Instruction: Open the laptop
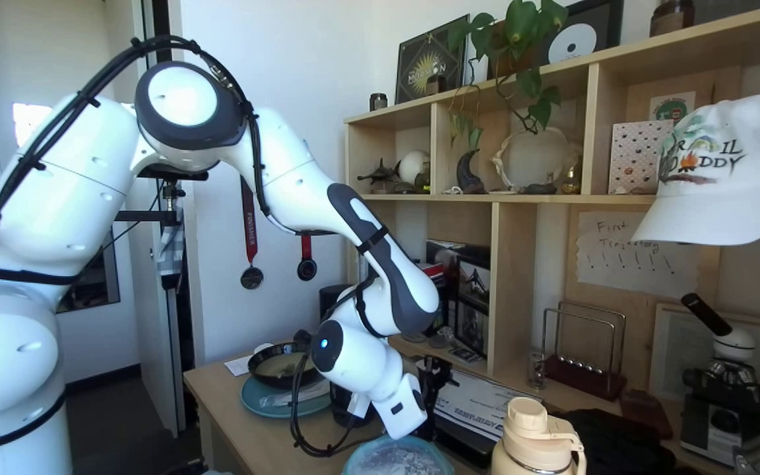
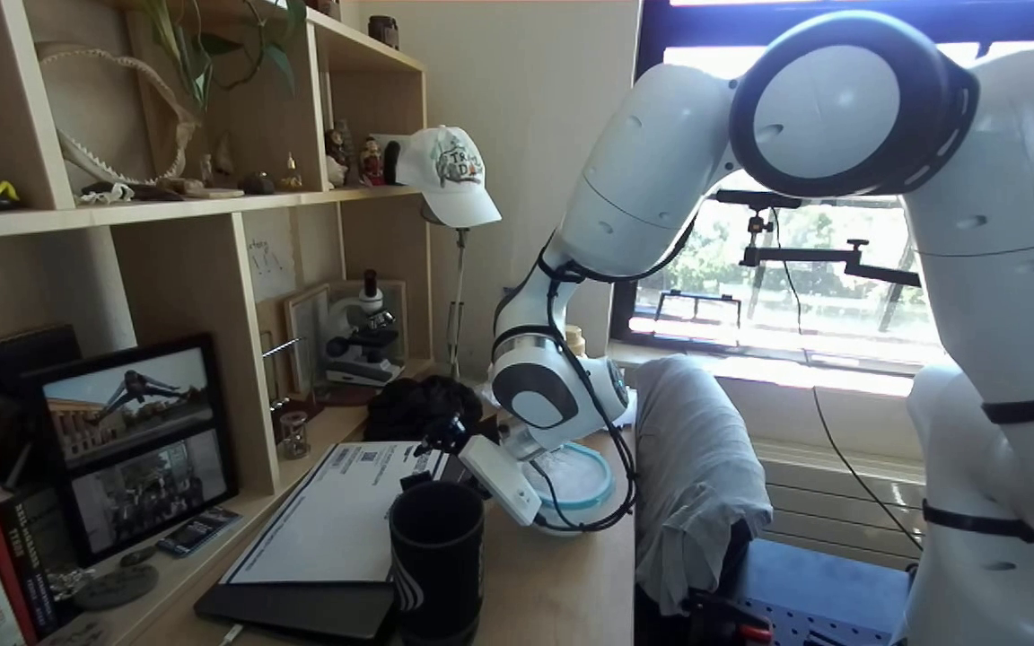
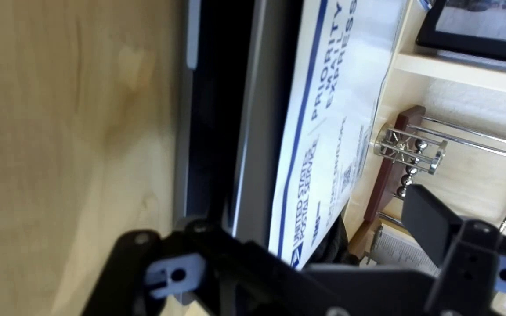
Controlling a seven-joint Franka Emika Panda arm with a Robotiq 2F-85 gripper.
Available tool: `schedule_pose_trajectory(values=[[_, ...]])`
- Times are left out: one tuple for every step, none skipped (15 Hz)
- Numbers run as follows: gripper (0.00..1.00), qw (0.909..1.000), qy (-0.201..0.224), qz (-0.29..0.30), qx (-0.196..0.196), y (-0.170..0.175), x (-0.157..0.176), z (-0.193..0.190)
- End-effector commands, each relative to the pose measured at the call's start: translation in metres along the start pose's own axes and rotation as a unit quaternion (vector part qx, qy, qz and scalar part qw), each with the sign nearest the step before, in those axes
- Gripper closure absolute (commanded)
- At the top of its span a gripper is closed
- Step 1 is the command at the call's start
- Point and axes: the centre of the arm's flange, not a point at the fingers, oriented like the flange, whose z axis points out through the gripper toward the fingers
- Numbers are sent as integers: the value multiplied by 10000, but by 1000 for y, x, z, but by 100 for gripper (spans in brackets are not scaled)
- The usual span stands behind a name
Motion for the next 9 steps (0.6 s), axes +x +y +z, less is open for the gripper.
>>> schedule_pose_trajectory(values=[[0,9997,172,-101,165,-6,-8,3],[0,9996,190,-111,173,-6,-7,2],[0,9996,197,-115,188,-6,-7,3],[0,9995,207,-124,200,-6,-6,4],[0,9994,224,-147,218,-6,-6,5],[0,9993,241,-163,246,-6,-6,6],[0,9991,244,-175,301,-8,-4,6],[0,9989,255,-202,347,-10,-3,7],[0,9985,260,-246,416,-12,-2,8]])
